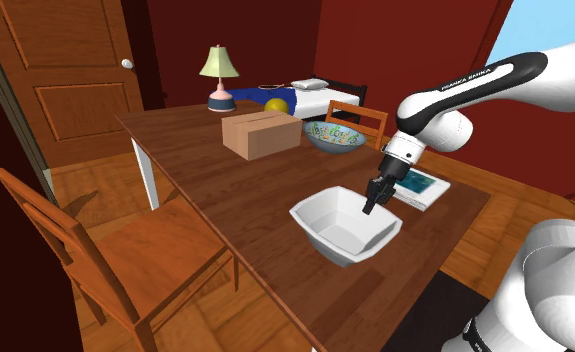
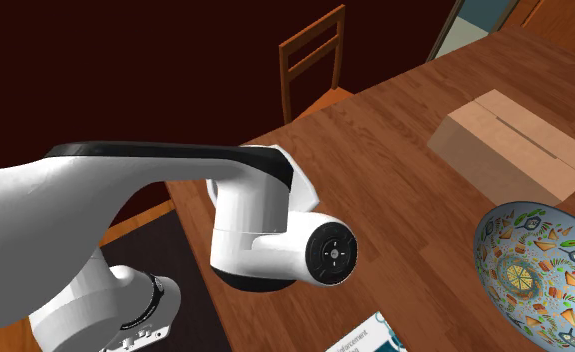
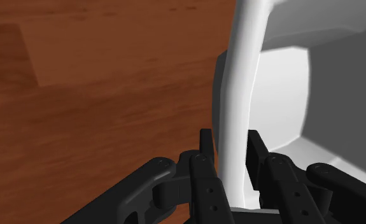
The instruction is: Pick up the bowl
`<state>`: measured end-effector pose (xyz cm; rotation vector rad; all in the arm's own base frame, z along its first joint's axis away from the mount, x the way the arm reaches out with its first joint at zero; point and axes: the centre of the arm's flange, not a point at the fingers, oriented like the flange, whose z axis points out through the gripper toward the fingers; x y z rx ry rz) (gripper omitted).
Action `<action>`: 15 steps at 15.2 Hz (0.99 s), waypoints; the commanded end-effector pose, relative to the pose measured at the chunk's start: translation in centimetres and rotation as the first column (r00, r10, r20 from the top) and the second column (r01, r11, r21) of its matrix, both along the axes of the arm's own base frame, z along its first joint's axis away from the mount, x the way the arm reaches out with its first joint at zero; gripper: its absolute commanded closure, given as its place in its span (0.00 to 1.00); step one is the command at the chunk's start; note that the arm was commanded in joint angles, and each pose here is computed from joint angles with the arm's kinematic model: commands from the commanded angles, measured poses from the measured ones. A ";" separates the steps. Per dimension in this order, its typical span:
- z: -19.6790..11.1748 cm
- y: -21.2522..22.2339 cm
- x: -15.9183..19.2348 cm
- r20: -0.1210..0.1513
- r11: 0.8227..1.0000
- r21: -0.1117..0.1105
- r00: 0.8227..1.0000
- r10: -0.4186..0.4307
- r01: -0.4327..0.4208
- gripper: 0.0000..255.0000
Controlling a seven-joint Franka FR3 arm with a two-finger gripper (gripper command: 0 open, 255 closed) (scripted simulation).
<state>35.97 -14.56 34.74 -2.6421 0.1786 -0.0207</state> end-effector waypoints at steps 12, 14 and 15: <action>2.6 0.0 0.1 -0.001 1.000 0.000 1.000 0.000 0.000 1.00; 3.7 0.0 0.1 -0.001 1.000 0.000 1.000 0.000 0.000 1.00; 4.2 0.0 0.1 -0.001 1.000 0.000 1.000 0.000 0.000 1.00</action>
